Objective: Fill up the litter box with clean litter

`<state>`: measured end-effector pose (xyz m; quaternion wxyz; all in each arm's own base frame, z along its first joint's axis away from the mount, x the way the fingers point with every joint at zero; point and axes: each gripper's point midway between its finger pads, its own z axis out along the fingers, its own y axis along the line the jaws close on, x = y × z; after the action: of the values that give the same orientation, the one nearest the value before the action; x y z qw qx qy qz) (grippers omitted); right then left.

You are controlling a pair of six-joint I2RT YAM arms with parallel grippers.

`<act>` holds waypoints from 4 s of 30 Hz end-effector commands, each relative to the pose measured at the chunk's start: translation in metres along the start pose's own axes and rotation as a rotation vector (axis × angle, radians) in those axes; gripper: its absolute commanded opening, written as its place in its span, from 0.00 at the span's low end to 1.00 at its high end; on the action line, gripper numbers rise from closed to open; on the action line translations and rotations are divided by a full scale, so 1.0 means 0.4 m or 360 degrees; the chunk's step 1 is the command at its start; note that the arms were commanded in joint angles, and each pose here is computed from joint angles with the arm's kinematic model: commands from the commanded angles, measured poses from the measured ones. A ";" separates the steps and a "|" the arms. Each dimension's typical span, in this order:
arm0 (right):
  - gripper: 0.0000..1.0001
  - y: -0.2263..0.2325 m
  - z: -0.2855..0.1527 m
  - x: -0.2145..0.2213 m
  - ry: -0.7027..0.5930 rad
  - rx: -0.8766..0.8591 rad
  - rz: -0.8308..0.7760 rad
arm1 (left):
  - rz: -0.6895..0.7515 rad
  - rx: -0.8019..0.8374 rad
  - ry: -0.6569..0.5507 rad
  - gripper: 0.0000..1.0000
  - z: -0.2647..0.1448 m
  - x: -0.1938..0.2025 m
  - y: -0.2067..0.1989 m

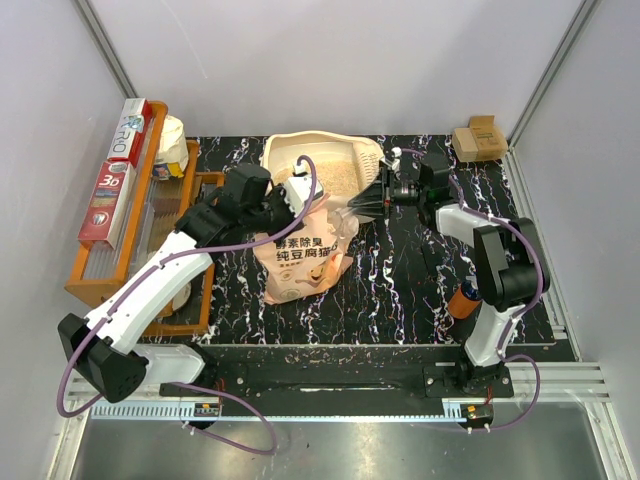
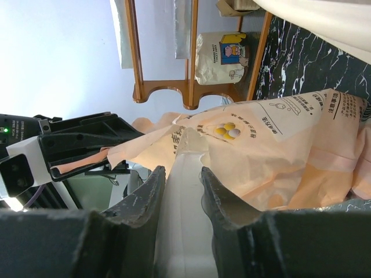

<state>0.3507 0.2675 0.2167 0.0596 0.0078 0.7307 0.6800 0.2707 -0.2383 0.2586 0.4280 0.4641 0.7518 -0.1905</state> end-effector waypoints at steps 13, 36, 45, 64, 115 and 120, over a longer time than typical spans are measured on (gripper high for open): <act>0.00 0.099 -0.088 -0.015 -0.0038 -0.0052 -0.0168 | 0.0165 -0.0080 -0.0154 0.00 -0.050 -0.075 0.023; 0.00 0.088 -0.151 -0.050 0.0013 -0.0114 -0.0142 | 0.0195 -0.0127 -0.0153 0.00 -0.046 -0.096 0.045; 0.00 0.079 -0.169 -0.090 -0.0004 -0.0122 -0.0121 | 0.0218 -0.0207 -0.0176 0.00 -0.059 -0.127 0.084; 0.00 0.070 -0.173 -0.201 -0.0050 -0.0116 -0.0115 | 0.0248 -0.0339 -0.0147 0.00 -0.067 -0.134 0.144; 0.00 0.090 0.027 -0.540 -0.0455 0.0982 -0.1608 | 0.0235 -0.0144 -0.0201 0.00 -0.048 -0.139 0.106; 0.00 0.119 0.034 -0.512 -0.0301 0.1173 -0.2098 | 0.0190 -0.0098 -0.0294 0.01 -0.051 -0.155 0.084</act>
<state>0.5616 0.2741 0.2014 0.4047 -0.2199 0.8247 0.3282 0.3000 -0.2249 0.2621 0.4186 0.4900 0.7503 -0.1476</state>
